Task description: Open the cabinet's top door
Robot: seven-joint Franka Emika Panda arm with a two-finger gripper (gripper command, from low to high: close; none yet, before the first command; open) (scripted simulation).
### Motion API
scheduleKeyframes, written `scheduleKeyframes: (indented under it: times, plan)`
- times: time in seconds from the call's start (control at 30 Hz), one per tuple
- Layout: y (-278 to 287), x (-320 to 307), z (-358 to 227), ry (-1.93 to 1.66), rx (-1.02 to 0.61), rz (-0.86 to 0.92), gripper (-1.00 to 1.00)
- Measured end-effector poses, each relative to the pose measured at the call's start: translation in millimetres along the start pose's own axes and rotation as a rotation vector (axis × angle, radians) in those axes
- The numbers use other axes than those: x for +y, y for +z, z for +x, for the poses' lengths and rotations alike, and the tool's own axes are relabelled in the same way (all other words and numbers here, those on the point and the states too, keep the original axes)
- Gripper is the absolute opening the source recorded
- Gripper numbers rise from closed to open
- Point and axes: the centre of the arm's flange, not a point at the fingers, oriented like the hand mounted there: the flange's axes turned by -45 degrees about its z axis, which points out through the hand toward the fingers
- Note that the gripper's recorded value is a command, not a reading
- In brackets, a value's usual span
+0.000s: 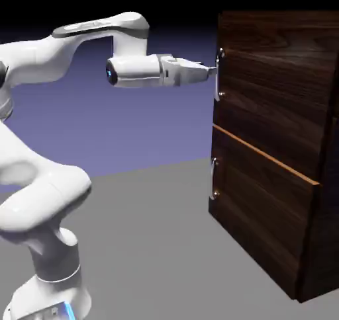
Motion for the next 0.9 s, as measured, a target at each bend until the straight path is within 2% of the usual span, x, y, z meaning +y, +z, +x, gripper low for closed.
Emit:
scheduleKeyframes:
  times: [0.17,0.3,0.33,0.9]
  plan:
    - [8.1,-25.2,-19.7,-0.001,0.000,0.008,0.00]
    - [48.7,-26.1,-19.7,-0.003,0.000,0.007,0.00]
    - [58.1,-25.6,-19.7,-0.001,0.000,0.008,-1.00]
    - [-22.9,13.0,-19.5,-0.002,0.000,0.210,-1.00]
